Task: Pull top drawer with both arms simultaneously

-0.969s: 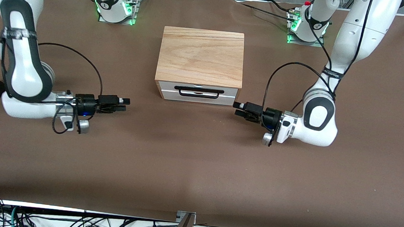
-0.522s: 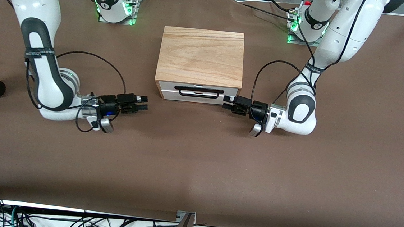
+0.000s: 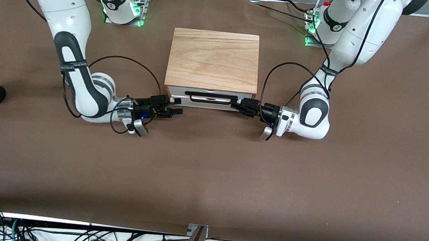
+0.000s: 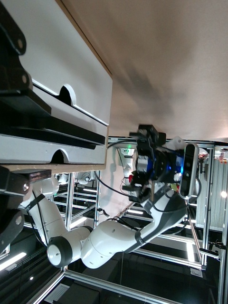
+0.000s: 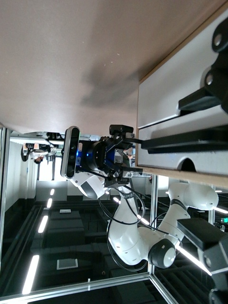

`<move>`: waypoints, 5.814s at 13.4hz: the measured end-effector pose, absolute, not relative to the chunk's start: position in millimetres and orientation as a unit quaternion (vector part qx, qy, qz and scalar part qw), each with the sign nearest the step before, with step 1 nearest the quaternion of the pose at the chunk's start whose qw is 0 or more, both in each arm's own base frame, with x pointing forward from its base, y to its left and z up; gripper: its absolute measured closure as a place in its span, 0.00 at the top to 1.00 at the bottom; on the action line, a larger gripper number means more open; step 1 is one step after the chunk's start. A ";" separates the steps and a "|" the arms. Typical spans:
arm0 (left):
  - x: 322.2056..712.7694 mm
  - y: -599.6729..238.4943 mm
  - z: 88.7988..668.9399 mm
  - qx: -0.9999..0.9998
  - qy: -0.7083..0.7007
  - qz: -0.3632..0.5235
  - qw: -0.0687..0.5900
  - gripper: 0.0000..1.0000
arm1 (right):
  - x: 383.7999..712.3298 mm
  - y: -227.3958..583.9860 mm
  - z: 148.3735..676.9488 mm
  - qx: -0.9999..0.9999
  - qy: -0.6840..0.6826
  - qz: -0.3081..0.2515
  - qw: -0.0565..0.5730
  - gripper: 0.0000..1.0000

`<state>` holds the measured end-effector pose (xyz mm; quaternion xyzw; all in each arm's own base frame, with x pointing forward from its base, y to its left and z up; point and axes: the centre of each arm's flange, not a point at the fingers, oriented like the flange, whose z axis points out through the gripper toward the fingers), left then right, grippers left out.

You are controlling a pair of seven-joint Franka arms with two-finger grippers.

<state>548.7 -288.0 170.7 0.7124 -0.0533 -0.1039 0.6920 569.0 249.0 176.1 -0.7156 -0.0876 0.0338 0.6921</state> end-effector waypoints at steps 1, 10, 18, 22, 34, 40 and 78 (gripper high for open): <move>547.2 -289.4 168.8 0.712 -0.053 -0.106 0.692 0.54 | 563.2 255.6 166.3 -0.712 -0.090 0.029 0.696 1.00; 541.8 -295.1 160.1 0.715 -0.053 -0.111 0.688 0.29 | 542.4 270.3 148.3 -0.708 -0.096 0.038 0.699 0.87; 541.2 -294.5 156.4 0.716 -0.057 -0.105 0.688 0.18 | 540.8 271.0 150.3 -0.707 -0.097 0.039 0.700 0.46; 541.2 -294.5 156.6 0.716 -0.058 -0.105 0.688 0.18 | 540.7 270.9 150.9 -0.706 -0.096 0.039 0.700 0.17; 580.3 -297.2 161.0 0.719 -0.046 -0.101 0.686 0.18 | 575.0 266.0 160.7 -0.719 -0.086 0.026 0.690 0.17; 628.8 -298.1 162.2 0.719 -0.031 -0.098 0.687 0.18 | 622.0 262.7 163.3 -0.722 -0.073 0.017 0.687 0.17; 710.4 -186.2 409.5 0.976 -0.164 -0.038 0.138 1.00 | 707.1 107.6 402.8 -0.998 0.012 0.044 0.034 1.00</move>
